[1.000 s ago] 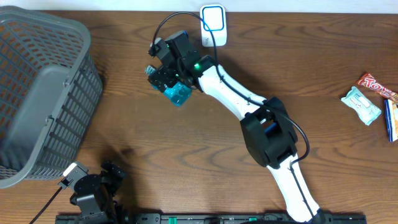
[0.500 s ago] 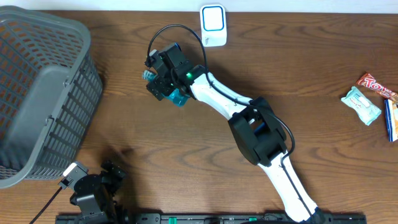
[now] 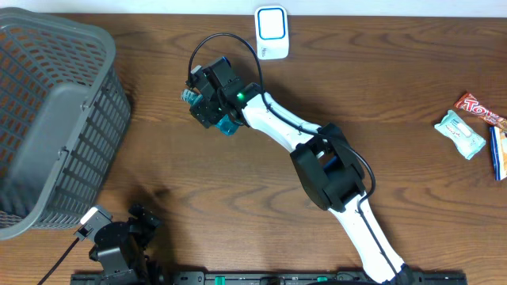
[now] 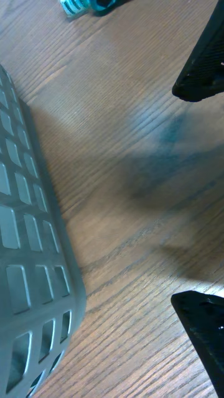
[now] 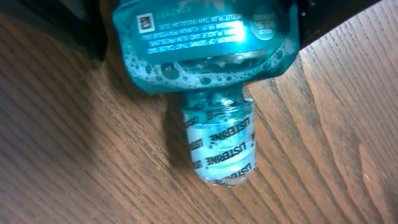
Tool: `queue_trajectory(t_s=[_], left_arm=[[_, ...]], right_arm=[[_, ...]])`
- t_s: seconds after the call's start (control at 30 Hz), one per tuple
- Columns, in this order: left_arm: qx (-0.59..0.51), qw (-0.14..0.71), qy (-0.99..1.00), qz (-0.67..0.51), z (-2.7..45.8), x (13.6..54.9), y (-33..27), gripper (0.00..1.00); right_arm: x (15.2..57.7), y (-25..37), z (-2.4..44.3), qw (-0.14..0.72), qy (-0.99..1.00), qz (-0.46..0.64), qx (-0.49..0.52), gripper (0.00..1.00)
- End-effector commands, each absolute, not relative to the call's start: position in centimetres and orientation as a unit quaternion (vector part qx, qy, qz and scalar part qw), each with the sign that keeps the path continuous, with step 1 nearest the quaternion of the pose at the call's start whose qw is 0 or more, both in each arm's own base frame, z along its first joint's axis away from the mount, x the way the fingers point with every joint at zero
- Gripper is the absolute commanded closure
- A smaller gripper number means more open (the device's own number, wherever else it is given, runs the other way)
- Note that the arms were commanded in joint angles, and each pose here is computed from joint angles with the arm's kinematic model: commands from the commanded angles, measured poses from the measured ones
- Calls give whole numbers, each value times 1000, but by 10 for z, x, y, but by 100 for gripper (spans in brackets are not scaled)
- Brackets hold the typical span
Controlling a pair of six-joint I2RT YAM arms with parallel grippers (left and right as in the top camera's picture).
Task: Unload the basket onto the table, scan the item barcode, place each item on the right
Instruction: 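Swing the right gripper over to the blue mouthwash bottle, then grasp the mouthwash bottle by its neck with the right gripper and lift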
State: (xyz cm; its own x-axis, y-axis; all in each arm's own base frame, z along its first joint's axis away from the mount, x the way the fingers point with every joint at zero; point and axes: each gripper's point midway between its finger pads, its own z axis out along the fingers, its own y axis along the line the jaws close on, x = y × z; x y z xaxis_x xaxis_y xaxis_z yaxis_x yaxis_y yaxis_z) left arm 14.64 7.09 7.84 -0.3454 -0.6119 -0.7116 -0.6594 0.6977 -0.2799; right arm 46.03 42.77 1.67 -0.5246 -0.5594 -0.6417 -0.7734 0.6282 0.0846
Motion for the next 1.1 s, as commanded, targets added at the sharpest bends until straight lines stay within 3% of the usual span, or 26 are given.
queue_trajectory(t_s=[0.0,0.13,0.4,1.07], left_arm=[[-388,405,827,35,70,141,71,2],[-388,405,827,35,70,141,71,2],[-388,405,827,35,70,141,71,2],[-388,405,827,35,70,141,71,2]], right_arm=[[460,429,14,291,855,181,-390,20],[461,429,15,293,855,180,-389,29],[470,400,28,290,878,120,-361,36],[373,275,35,13,948,31,-317,34]])
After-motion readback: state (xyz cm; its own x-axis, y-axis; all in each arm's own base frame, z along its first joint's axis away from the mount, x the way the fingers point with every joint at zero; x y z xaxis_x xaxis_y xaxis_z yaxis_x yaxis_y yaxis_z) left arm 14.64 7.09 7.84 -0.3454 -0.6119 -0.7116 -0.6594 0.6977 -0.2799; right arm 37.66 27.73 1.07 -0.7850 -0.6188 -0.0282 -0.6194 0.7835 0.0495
